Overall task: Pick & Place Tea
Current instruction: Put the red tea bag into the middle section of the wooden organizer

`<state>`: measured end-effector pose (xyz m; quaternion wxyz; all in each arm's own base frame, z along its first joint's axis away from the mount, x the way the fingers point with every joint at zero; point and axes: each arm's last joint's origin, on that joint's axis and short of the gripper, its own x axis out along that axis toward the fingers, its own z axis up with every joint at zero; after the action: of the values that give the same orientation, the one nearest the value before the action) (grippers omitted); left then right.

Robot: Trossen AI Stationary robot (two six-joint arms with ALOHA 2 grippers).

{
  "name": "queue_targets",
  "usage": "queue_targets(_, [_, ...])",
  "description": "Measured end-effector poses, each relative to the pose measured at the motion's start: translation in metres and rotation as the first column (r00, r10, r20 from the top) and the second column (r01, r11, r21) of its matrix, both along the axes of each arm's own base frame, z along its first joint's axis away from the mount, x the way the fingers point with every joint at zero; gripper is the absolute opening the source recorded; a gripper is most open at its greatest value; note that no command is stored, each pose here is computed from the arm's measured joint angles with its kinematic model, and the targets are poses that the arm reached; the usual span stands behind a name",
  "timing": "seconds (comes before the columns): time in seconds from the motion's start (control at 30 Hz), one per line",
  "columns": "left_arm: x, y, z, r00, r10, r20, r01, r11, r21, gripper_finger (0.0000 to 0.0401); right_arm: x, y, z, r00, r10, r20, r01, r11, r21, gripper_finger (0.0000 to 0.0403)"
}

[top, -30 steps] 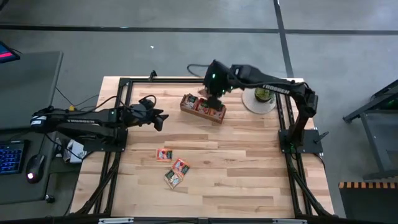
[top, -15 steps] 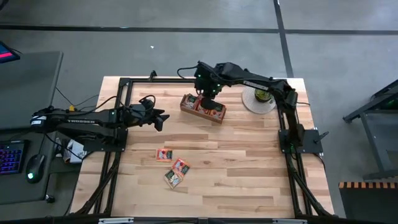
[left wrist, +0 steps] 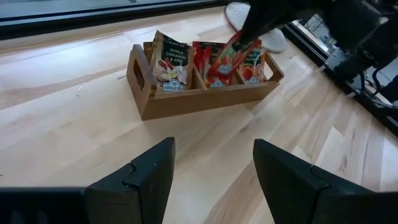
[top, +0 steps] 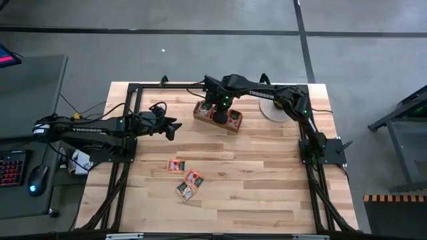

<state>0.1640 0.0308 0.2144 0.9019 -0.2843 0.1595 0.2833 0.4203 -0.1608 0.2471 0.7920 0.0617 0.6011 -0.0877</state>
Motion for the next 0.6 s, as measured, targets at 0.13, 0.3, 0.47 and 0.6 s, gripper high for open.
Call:
queue_targets(0.13, [0.000,0.000,0.000,1.000,-0.003,0.000,0.003,1.000,-0.002,0.0216,0.003,0.000,-0.011,1.000,0.012,-0.024,-0.012,1.000,0.015,0.0000])
queue_targets(0.3, [0.000,0.000,0.000,1.000,-0.005,0.000,0.005,1.000,-0.002,0.0216,0.006,-0.001,-0.021,0.999,0.011,-0.046,-0.011,1.000,0.019,0.0000])
queue_targets(0.47, [0.000,-0.001,0.000,1.000,-0.016,-0.001,0.016,1.000,-0.009,0.0216,0.007,-0.002,-0.022,0.999,0.012,-0.044,-0.012,1.000,0.016,0.0000])
queue_targets(0.6, [0.000,0.000,0.000,1.000,-0.016,-0.001,0.016,1.000,-0.009,0.0216,0.007,-0.002,-0.022,0.999,0.017,-0.044,-0.017,1.000,0.015,0.0006])
